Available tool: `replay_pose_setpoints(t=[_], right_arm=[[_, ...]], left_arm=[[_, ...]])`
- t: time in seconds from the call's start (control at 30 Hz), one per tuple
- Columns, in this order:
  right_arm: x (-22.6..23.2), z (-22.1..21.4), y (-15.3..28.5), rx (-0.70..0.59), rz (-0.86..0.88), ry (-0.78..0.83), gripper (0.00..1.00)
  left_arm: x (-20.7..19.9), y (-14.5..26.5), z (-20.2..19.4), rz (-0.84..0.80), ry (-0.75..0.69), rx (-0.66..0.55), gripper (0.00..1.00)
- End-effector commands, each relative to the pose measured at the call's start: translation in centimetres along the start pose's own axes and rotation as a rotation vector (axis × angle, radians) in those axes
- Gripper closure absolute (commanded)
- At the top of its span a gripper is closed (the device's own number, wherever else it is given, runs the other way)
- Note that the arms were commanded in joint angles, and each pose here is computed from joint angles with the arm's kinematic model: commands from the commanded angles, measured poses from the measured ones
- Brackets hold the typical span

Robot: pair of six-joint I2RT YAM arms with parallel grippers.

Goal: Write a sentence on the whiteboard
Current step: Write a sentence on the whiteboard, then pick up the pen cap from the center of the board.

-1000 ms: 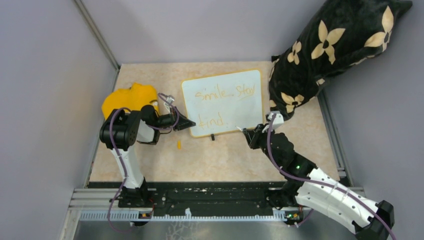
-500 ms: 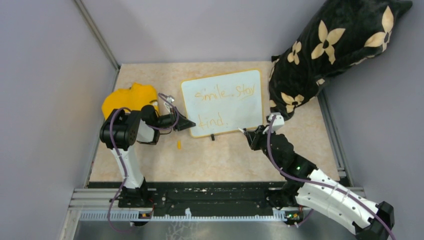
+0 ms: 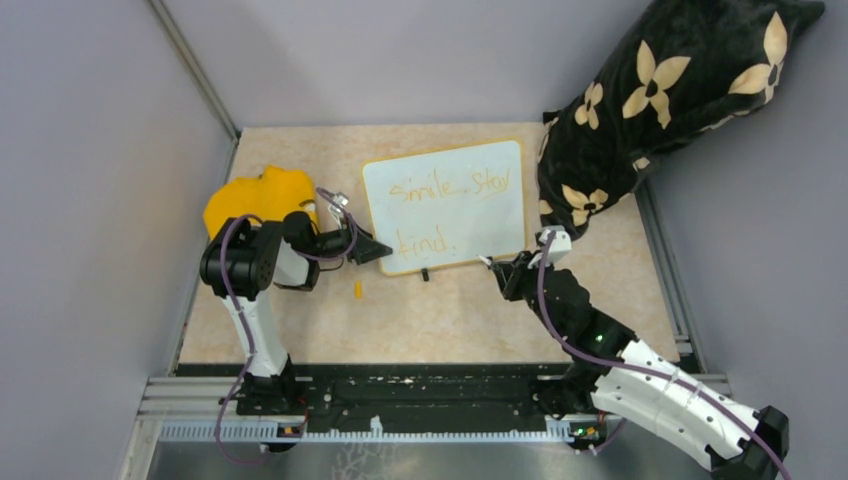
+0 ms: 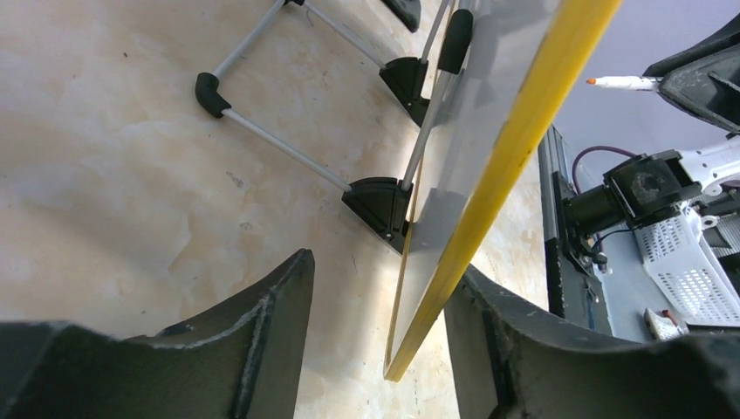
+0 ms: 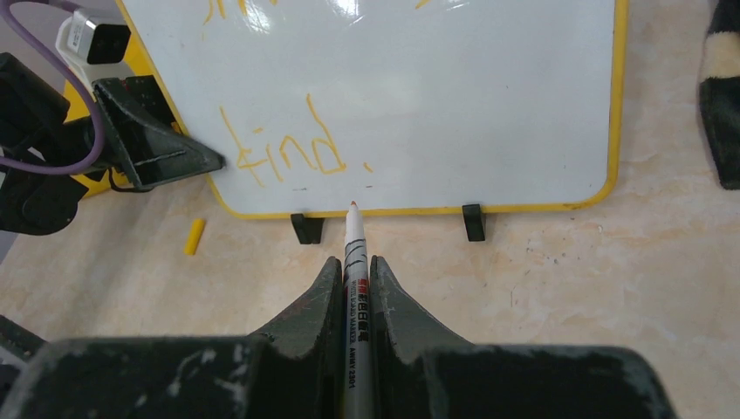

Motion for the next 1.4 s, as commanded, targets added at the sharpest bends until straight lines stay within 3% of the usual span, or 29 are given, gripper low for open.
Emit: replay_pose_setpoints(t=[0.0,0.13,0.23,0.57,0.87,1.0,1.1,1.2,1.23,1.33,1.37], right_arm=[[0.3,1.0,0.1,-0.043,0.009,-0.012,1.0],[0.5,1.1,0.2,-0.043,0.017,-0.013,1.0],[0.7,1.4,0.3,-0.047,0.026,-0.011,1.0],[1.2,2.0,0.8,-0.068,0.069,-0.008,1.0],[1.7,2.2,1.3,-0.073,0.125,-0.015,1.0],[1.8,2.3,1.5,-0.077,0.14,-0.023,1.0],[1.8,2.3,1.5,-0.075,0.141,-0.027,1.0],[1.9,2.4,1.5,-0.063,0.137,-0.022,1.0],[1.9,2.4,1.6,-0.061,0.135,-0.019,1.0],[1.8,2.6,1.8,-0.057,0.117,-0.009,1.0],[1.7,2.6,1.8,-0.053,0.107,-0.004,1.0]], left_arm=[[0.1,0.2,-0.5,0.018,-0.006,0.002,0.35],[-0.2,0.3,-0.4,0.03,-0.024,-0.002,0.23],[-0.5,0.8,0.0,0.05,-0.046,-0.01,0.02],[-2.0,2.2,1.5,0.134,-0.087,0.028,0.01],[-3.9,5.1,3.9,0.437,-0.152,0.11,0.01],[-4.1,6.9,7.2,0.715,-0.082,0.121,0.01],[-4.8,8.9,9.8,0.97,0.04,0.071,0.01],[-6.5,11.2,11.3,1.169,0.109,-0.14,0.01],[-7.4,11.8,10.9,1.186,0.128,-0.202,0.01],[-11.2,12.0,11.6,1.024,-0.013,-0.335,0.01],[-11.6,11.7,11.2,1.0,-0.029,-0.316,0.01]])
Point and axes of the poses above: each gripper's point midway between its finger pads, its own y axis back along the fingers, its own x axis along the line the jaws close on, z = x × y, the point moved 7 cm from there along y, back along the fingers, and after that the axes turned 13 degrees about -y, right-handed, at the moved point
